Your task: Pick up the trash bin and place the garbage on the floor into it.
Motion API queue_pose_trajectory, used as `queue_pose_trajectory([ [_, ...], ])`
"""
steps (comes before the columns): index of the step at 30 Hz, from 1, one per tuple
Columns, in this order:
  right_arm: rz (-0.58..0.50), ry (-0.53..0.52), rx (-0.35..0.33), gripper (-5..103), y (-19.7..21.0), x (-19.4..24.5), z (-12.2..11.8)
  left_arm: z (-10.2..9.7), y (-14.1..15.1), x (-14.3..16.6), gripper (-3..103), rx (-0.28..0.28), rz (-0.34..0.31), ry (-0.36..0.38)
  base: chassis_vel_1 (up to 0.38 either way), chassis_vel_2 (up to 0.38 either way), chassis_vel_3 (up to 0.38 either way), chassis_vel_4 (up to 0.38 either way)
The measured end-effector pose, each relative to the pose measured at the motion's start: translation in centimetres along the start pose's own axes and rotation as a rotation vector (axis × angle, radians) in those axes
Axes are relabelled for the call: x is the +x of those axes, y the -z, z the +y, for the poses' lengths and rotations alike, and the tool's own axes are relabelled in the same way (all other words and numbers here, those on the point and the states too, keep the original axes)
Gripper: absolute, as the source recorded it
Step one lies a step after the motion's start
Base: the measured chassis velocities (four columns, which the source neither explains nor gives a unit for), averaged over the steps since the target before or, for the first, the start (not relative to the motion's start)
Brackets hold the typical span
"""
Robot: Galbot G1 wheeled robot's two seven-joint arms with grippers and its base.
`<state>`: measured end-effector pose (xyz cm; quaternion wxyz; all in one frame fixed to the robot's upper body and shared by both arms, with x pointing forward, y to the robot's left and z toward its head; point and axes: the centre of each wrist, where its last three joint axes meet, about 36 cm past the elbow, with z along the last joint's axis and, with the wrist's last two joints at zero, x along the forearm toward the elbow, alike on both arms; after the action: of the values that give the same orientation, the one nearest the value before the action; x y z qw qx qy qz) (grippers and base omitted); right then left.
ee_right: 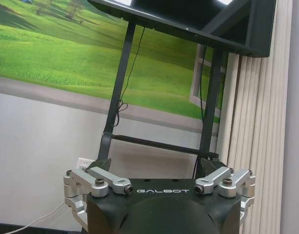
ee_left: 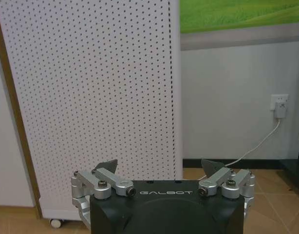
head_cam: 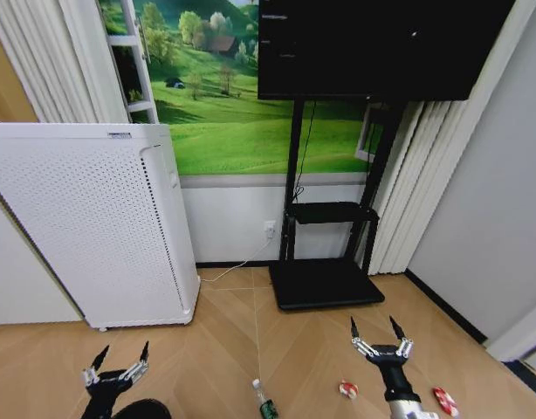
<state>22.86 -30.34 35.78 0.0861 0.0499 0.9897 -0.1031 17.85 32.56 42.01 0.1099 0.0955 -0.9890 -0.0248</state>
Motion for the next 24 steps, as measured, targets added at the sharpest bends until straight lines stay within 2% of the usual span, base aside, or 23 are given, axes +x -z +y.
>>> queue_pose_trajectory([
  [2,0.003,-0.002,0.000,100,-0.1,0.0,0.0,0.0,0.1,0.3,97,0.005,0.016,0.010,0.000,0.000,0.000,0.000],
  [4,0.010,-0.006,0.000,100,-0.5,0.0,-0.1,0.1,0.3,0.8,97,0.025,0.037,0.021,0.000,0.000,0.000,0.000],
  [5,0.016,-0.012,0.000,100,-0.8,-0.1,-0.1,0.1,0.5,1.2,96,0.053,0.059,0.031,0.000,0.000,0.000,0.000],
  [6,0.016,-0.012,0.000,100,-0.8,-0.1,-0.1,0.1,0.5,1.2,96,0.053,0.059,0.031,0.000,0.000,0.000,0.000],
  [8,0.019,-0.028,-0.006,100,-1.3,-0.5,-0.1,0.3,1.4,2.3,96,0.129,0.129,0.073,0.000,0.000,0.000,0.000],
  [9,0.019,-0.028,-0.006,100,-1.3,-0.5,-0.1,0.3,1.4,2.3,96,0.129,0.129,0.073,0.000,0.000,0.000,0.000],
  [11,0.019,-0.033,-0.012,100,-1.6,-1.0,-0.2,0.7,2.3,3.2,95,0.174,0.180,0.103,0.000,0.000,0.000,0.000],
  [12,0.019,-0.034,-0.015,100,-1.9,-1.2,-0.2,0.8,2.7,3.6,95,0.206,0.207,0.113,0.000,0.000,0.000,0.000],
  [13,0.020,-0.033,-0.019,100,-2.2,-1.5,-0.2,0.9,3.2,4.2,92,0.266,0.237,0.129,0.000,0.000,0.000,0.000],
  [14,0.020,-0.033,-0.019,100,-2.2,-1.5,-0.2,0.9,3.2,4.2,92,0.266,0.237,0.129,0.000,0.000,0.000,0.000],
  [15,0.022,-0.031,-0.023,100,-2.5,-1.8,-0.2,1.1,3.6,4.7,94,0.333,0.266,0.151,0.000,0.000,0.000,0.000],
  [16,0.024,-0.029,-0.024,100,-2.9,-2.0,-0.3,1.3,4.0,5.3,98,0.377,0.297,0.176,0.000,0.000,0.000,0.000],
  [17,0.026,-0.026,-0.024,100,-3.2,-2.3,-0.4,1.5,4.4,6.1,96,0.401,0.335,0.202,0.000,0.000,0.000,0.000],
  [18,0.026,-0.026,-0.024,100,-3.2,-2.3,-0.4,1.5,4.4,6.1,96,0.401,0.335,0.202,0.000,0.000,0.000,0.000],
  [19,0.026,-0.024,-0.023,100,-3.4,-2.5,-0.5,1.7,4.6,6.7,95,0.400,0.366,0.223,0.000,0.000,0.000,0.000],
  [21,0.030,-0.024,-0.029,100,-3.9,-3.2,-0.6,2.5,4.9,8.0,91,0.348,0.431,0.278,0.000,0.000,0.000,0.000],
  [22,0.030,-0.025,-0.033,100,-4.1,-3.5,-0.5,2.8,4.8,8.3,91,0.325,0.447,0.296,0.000,0.000,0.000,0.000],
  [23,0.030,-0.025,-0.033,100,-4.1,-3.5,-0.5,2.8,4.8,8.3,91,0.325,0.447,0.296,0.000,0.000,0.000,0.000],
  [24,0.031,-0.027,-0.039,100,-4.6,-4.1,-0.4,3.4,4.4,8.5,96,0.282,0.471,0.328,0.000,0.000,0.000,0.000],
])
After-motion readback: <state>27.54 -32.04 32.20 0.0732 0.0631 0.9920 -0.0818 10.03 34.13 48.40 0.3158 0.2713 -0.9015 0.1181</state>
